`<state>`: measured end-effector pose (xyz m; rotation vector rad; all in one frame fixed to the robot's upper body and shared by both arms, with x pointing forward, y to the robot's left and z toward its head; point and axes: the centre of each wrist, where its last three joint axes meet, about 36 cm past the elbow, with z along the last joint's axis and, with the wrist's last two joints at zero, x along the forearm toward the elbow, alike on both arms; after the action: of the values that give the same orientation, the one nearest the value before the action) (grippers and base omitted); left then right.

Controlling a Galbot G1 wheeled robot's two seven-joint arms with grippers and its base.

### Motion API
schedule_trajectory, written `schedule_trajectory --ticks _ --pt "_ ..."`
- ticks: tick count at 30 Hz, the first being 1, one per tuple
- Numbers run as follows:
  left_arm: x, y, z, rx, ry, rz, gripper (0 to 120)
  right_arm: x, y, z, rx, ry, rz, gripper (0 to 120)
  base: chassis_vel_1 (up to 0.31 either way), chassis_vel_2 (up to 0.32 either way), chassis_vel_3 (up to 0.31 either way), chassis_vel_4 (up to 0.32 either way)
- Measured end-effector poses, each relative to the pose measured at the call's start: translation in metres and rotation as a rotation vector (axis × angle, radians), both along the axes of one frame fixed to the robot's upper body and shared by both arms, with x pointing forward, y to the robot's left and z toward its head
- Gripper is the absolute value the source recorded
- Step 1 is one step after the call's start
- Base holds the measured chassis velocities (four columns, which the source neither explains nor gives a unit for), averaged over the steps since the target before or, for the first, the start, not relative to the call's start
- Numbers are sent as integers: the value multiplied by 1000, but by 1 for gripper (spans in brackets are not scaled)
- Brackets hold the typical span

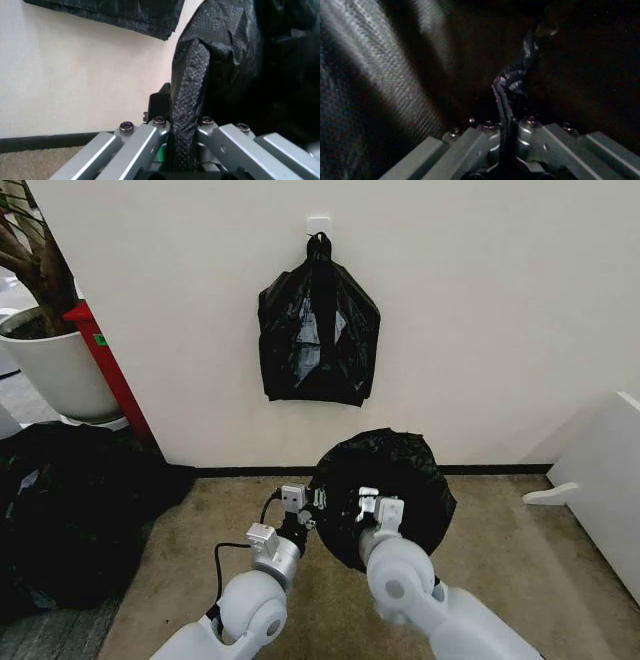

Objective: Place the garbage bag over the trash bin.

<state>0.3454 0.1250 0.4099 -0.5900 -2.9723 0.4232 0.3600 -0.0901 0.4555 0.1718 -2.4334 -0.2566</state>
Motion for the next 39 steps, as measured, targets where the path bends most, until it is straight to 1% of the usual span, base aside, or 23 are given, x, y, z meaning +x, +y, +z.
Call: schedule_trajectory --ticks 2,4,6,8,10,13,18,26,32,39 --pt "0 -1 0 -2 0 0 1 3 -1 2 2 -7 -2 0 0 0 0 0" --pt "0 -2 0 -6 4 0 1 16 -6 16 21 -29 -24 0 0 0 0 0" --pt "0 -3 -1 -7 8 -1 1 22 -12 27 34 -41 -33 0 0 0 0 0" --pt "-1 -4 -1 -7 9 -1 1 24 -13 30 36 -44 -35 0 0 0 0 0" --pt "-1 -6 -1 -12 11 -3 1 31 -22 38 35 -56 -46 0 0 0 0 0" --pt "-1 -9 -1 -18 12 -7 1 41 -27 30 12 -43 -68 0 0 0 0 0" --pt "-2 -12 4 -28 6 -15 1 66 -34 5 -42 -10 -123 0 0 0 0 0" --pt "-7 -15 7 -33 -6 -35 1 102 -42 -16 -87 26 -198 0 0 0 0 0" --pt "-10 -16 10 -37 -13 -50 1 109 -49 -21 -98 35 -223 0 0 0 0 0" --pt "-11 -13 11 -32 -17 -54 1 102 -56 -21 -98 32 -221 0 0 0 0 0"
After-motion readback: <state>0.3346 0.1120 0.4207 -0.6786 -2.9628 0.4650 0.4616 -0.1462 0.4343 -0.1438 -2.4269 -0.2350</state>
